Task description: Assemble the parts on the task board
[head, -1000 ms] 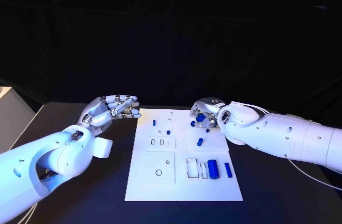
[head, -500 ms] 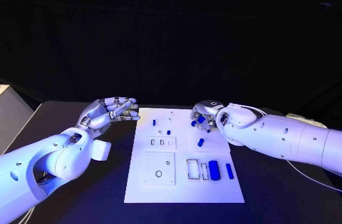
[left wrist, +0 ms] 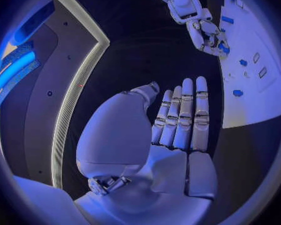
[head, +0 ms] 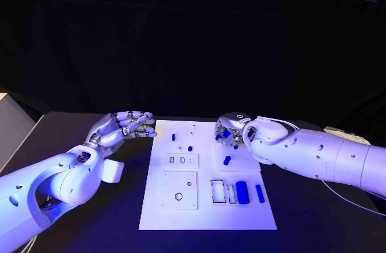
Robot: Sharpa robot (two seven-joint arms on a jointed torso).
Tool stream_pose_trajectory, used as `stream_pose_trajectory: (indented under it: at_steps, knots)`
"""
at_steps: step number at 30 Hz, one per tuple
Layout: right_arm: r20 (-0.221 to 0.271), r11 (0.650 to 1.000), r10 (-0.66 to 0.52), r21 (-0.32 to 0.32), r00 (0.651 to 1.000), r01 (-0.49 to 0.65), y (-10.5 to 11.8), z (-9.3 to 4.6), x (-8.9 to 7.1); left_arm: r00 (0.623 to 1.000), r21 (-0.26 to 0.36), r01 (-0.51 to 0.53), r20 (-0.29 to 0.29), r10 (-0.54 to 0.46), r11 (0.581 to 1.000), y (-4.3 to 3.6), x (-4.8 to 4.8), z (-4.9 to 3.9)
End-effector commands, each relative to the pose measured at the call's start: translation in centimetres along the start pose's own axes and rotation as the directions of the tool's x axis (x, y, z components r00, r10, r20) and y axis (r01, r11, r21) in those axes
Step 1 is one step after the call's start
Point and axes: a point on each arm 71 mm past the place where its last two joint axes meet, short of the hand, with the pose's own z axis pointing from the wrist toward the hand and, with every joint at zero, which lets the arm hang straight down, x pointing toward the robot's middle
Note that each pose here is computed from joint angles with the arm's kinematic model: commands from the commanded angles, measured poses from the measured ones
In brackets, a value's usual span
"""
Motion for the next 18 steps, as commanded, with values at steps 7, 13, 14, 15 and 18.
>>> stream_pose_trajectory:
  at_steps: [7,13,14,15,18]
  knots:
    - [0.071,1.000,0.006,-0.023,0.997,-0.004,0.6,-0.2,0.0,1.000,0.000,0.002,-0.021,-0.002,1.000,-0.02,0.06,0.02]
    - [0.131,0.999,0.018,-0.032,0.991,-0.014,0.9,-0.2,-0.5,1.000,-0.003,0.002,-0.021,-0.003,1.000,0.02,-0.02,0.02]
    - [0.140,0.999,0.020,-0.033,0.990,-0.016,1.0,-0.2,-0.5,1.000,-0.003,0.002,-0.021,-0.002,1.000,0.02,-0.03,0.02]
    - [0.151,0.999,0.023,-0.033,0.988,-0.018,1.1,-0.2,-0.6,1.000,-0.003,0.002,-0.021,-0.002,1.000,0.02,-0.05,0.01]
    - [0.178,0.999,0.031,-0.033,0.984,-0.025,1.5,-0.1,-0.9,1.000,-0.004,0.002,-0.021,-0.002,1.000,0.03,-0.10,-0.01]
